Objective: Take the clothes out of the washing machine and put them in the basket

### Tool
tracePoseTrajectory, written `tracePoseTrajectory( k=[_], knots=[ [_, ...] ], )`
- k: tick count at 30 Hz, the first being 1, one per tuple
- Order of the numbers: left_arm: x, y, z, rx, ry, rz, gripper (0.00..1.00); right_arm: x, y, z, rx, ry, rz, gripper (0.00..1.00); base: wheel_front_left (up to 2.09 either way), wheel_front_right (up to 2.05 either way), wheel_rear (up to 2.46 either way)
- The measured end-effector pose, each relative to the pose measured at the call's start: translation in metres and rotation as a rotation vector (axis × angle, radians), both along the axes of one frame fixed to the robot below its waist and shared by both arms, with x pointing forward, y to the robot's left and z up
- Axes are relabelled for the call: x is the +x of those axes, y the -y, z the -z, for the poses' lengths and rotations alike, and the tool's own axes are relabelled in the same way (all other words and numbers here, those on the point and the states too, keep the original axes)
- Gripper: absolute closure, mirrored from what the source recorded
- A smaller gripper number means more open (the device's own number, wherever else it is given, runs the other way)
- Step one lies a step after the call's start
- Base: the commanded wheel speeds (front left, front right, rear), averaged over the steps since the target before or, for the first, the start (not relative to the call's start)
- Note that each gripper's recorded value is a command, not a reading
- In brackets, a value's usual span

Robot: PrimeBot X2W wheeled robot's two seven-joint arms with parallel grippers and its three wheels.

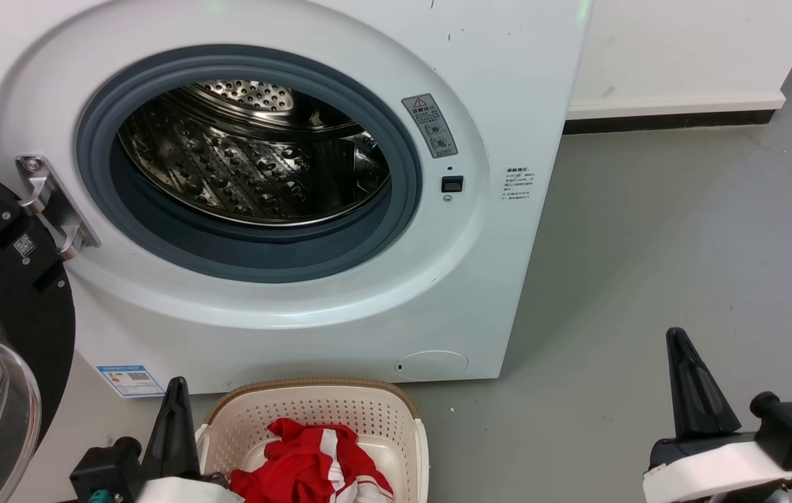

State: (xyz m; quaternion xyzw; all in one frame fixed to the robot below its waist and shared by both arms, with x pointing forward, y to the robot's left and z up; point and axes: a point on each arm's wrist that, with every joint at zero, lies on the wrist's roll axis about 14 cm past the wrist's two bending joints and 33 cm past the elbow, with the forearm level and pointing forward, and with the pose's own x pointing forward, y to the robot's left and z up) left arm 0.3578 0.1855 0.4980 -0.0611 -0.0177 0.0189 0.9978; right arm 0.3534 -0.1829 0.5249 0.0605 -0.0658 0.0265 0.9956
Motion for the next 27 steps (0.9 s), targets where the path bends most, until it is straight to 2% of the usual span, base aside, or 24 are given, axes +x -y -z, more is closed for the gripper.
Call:
tracePoseTrajectory(
  k=[27],
  knots=[
    [0.01, -0.01, 0.011, -0.49, -0.069, -0.037, 1.0, 0.01, 0.014, 0.013, 0.488, -0.079, 0.024, 1.0, 0.0, 0.0, 0.0]
  ],
)
